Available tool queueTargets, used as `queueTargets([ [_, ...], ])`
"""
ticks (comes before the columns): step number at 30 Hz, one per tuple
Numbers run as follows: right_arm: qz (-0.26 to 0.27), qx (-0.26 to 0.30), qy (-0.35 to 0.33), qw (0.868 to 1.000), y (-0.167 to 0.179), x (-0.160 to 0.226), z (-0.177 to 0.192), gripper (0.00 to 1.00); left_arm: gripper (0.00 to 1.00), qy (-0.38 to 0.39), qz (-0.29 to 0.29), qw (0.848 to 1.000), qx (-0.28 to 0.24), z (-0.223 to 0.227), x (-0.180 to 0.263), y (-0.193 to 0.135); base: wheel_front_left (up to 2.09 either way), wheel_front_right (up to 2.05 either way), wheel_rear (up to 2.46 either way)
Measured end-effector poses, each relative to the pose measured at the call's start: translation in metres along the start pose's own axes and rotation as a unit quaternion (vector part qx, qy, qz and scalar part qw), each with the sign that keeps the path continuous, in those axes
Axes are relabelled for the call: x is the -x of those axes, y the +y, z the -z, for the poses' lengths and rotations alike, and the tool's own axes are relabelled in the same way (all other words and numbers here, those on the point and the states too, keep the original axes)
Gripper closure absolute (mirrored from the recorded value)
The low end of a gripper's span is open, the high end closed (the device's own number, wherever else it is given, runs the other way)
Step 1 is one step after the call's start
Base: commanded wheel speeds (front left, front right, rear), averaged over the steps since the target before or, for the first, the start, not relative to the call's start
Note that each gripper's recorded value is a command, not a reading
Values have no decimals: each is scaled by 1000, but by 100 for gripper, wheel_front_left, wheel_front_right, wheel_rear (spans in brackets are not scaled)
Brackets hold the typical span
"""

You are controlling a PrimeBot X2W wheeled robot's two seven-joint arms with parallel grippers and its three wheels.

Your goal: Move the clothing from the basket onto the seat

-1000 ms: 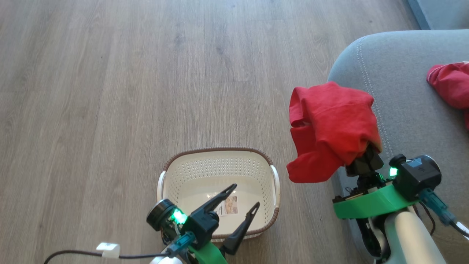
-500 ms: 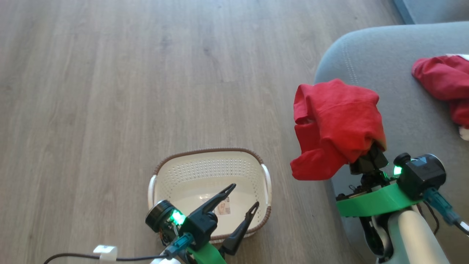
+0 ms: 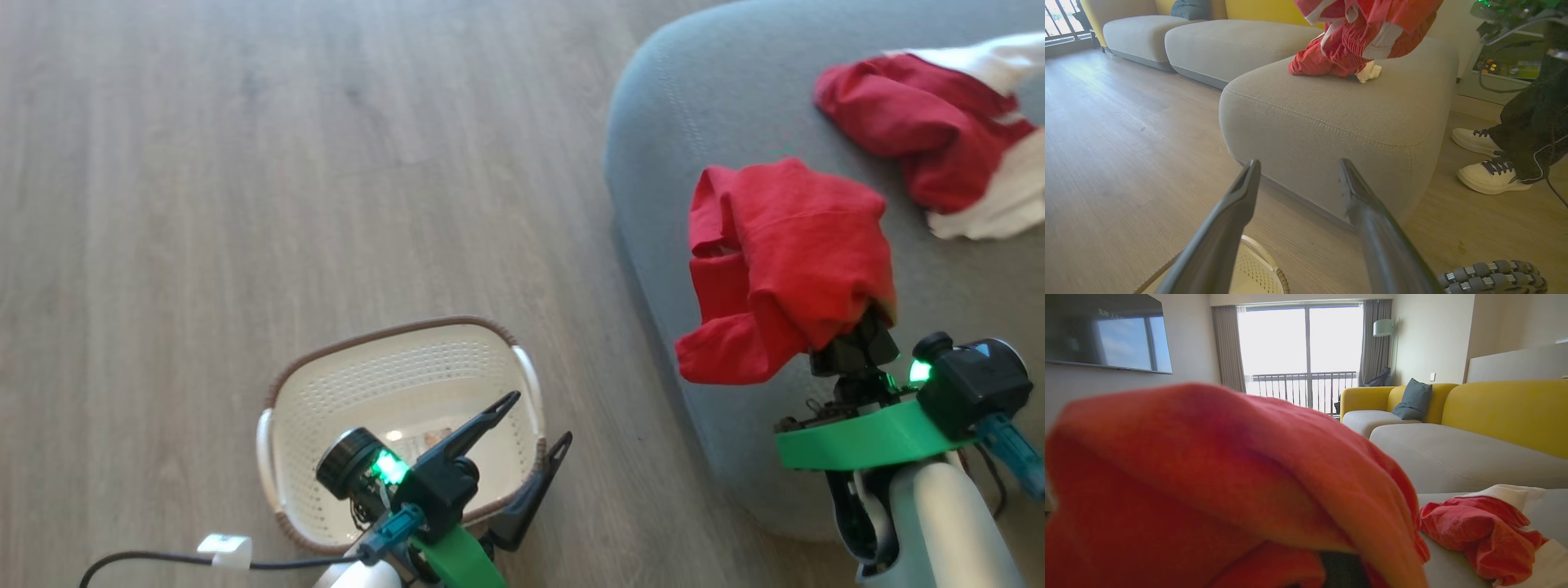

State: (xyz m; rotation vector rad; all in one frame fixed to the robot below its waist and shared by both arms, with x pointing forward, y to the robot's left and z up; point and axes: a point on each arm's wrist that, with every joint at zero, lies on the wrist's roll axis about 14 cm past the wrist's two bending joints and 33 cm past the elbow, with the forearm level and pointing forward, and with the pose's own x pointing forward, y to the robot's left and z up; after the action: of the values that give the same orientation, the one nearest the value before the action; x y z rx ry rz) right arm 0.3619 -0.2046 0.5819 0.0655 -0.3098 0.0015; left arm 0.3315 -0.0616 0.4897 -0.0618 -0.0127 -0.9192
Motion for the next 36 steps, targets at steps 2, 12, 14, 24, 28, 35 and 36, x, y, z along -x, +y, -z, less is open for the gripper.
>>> queueTargets([
  [2, 13, 5, 1, 1000, -9, 4, -1, 100, 0, 1, 14, 1000, 0, 1, -5, -4, 0, 0, 0],
  [12, 86, 37, 0, 996, -54, 33, -15, 100, 0, -3, 87, 996, 6, 3, -29, -36, 0, 0, 0],
  [14, 101, 47, -2, 994, -63, 40, -19, 100, 0, -6, 100, 995, 7, 1, -34, -43, 0, 0, 0],
  [24, 161, 82, -13, 984, -97, 68, -40, 100, 0, -16, 159, 987, 9, -4, -44, -77, 0, 0, 0],
  [28, 175, 91, -18, 980, -106, 72, -46, 100, 0, -18, 169, 985, 12, -4, -47, -81, 0, 0, 0],
  [35, 192, 97, -18, 976, -115, 76, -49, 100, 0, -25, 185, 982, 11, -5, -55, -83, 0, 0, 0],
  [36, 193, 98, -17, 976, -116, 76, -49, 100, 0, -24, 186, 982, 12, -5, -56, -84, 0, 0, 0],
])
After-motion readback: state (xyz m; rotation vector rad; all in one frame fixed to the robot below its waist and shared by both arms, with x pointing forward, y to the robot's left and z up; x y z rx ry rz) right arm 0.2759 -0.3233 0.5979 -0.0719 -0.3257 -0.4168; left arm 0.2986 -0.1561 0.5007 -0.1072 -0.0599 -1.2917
